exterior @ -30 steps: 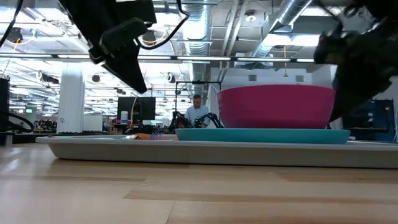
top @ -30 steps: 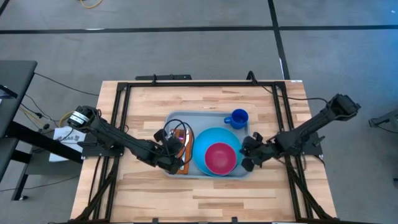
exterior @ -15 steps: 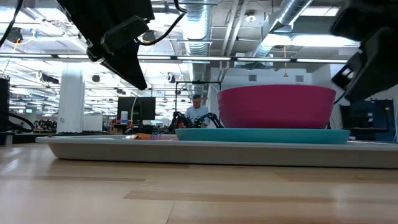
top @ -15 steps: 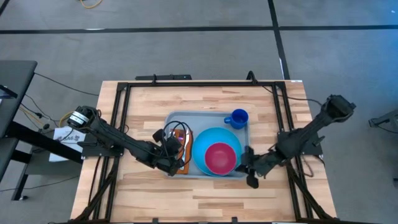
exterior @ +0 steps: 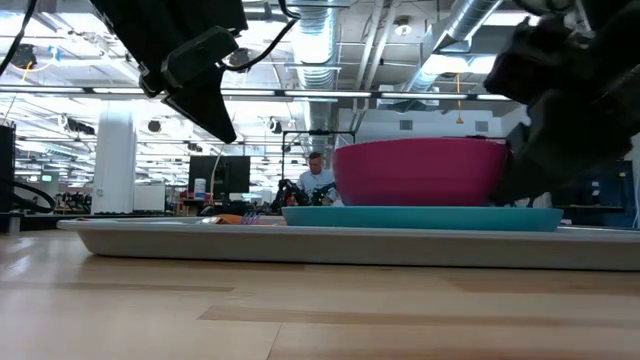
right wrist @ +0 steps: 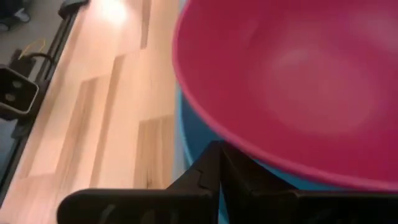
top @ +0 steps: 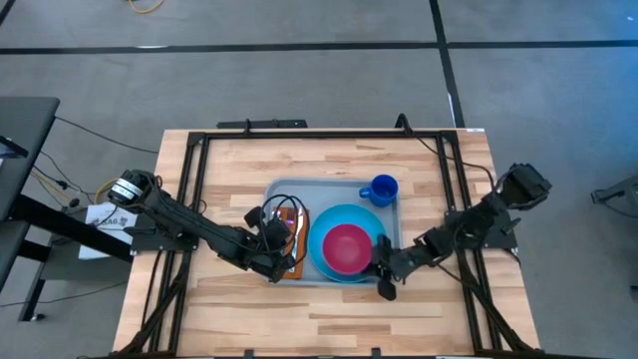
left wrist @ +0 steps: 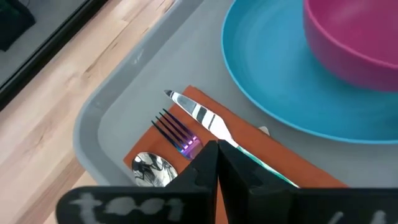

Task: Set up tray
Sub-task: Adjust the red bowl on the light blue plate on the gray tray

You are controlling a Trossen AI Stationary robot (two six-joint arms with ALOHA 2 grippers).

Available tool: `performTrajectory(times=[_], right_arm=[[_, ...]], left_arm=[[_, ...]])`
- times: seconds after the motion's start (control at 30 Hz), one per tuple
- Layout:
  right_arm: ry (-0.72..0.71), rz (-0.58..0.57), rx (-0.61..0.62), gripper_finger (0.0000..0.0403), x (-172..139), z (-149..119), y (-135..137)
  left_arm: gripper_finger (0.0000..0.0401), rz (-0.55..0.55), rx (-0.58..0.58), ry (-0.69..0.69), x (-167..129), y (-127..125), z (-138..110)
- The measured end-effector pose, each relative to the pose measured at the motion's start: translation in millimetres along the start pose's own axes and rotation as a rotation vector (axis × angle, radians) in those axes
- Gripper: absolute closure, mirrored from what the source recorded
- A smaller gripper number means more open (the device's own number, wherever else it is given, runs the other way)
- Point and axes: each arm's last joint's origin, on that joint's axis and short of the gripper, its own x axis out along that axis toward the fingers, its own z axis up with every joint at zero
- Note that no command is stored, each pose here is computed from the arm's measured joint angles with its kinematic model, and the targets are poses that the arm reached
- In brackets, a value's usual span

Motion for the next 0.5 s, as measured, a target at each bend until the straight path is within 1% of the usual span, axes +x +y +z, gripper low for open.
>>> performTrajectory(times=[0.17,0.27,0.37,0.43,0.5], right_arm=[[0.008,-0.033,0.018,0.0403,2,5,-12],[0.008,-0.041,-0.007,0.0403,3,7,-16],[0.008,-0.046,-0.001,0.0403,4,9,-20],[0.018,-0.020,0.002,0.0403,2,11,-20],[0.015,0.027,0.001,0.0403,-4,13,-14]], left_arm=[[0.0401,0.002,0.003,0.002,0,0,0],[0.0401,0.008,0.010,0.007,0,1,-1],[0.0401,0.015,0.018,0.012,0,2,-2],[0.0401,0.021,0.027,0.019,0,3,-2],[0.0401,0.035,0.050,0.036,-7,7,-4]])
